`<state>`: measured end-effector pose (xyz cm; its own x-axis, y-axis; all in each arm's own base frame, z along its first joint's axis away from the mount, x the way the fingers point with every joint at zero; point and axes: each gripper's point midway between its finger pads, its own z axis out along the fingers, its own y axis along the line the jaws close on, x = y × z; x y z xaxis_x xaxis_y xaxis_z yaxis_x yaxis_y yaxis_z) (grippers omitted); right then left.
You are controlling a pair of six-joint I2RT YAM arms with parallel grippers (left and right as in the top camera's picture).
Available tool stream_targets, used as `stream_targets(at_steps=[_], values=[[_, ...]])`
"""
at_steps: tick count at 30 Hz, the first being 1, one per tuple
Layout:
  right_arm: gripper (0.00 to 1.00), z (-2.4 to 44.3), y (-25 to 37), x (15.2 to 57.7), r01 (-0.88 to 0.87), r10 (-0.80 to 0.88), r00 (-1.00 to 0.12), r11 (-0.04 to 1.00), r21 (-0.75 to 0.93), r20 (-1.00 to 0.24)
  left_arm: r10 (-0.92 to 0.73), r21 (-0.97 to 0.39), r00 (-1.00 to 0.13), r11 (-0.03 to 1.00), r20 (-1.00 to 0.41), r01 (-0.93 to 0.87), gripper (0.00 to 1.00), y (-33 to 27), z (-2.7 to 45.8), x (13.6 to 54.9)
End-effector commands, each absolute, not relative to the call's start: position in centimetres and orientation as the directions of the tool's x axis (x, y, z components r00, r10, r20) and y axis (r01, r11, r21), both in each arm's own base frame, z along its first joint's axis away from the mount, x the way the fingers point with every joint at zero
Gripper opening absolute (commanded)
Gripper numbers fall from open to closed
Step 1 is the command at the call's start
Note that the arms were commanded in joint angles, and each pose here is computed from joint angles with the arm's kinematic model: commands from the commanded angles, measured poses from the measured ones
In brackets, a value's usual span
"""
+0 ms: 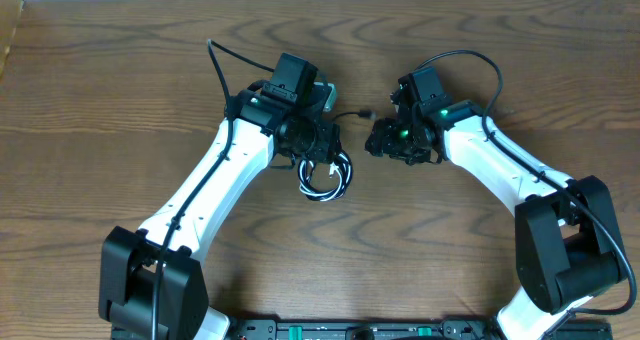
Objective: Untangle cables
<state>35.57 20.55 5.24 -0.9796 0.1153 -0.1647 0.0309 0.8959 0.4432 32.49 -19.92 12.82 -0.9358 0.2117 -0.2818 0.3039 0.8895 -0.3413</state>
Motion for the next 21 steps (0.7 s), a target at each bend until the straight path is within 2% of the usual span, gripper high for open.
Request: stream_targets(at_steps=[1, 8, 10, 13, 21], values=[[0.61, 5.0, 20.6, 35.3, 0.015, 0.095, -0.984, 0.892, 0.452, -0.153, 0.2, -0.29, -0.927, 0.91, -0.317, 0.296, 0.54, -18.7, 13.6, 33.2], [0.63, 5.2, 21.2, 34.9, -0.051, 0.032, -0.986, 0.88, 0.472, -0.164, 0.046, -0.303, -0.965, 0.945, -0.258, 0.126, 0.54, -15.1, 14.8, 33.1], [0.63, 5.3, 21.5, 34.8, -0.084, 0.001, -0.984, 0.875, 0.476, -0.176, -0.029, -0.299, -0.986, 0.954, -0.163, 0.021, 0.53, -14.0, 13.9, 31.6], [0.63, 5.2, 21.6, 34.6, -0.11, -0.025, -0.982, 0.877, 0.468, -0.185, -0.026, -0.31, -0.996, 0.951, -0.087, 0.002, 0.51, -14.2, 12.5, 29.9], [0.64, 5.0, 21.4, 34.1, -0.107, -0.033, -0.986, 0.881, 0.46, -0.166, -0.103, -0.319, -0.993, 0.944, -0.051, -0.082, 0.47, -14.0, 6.9, 29.3]])
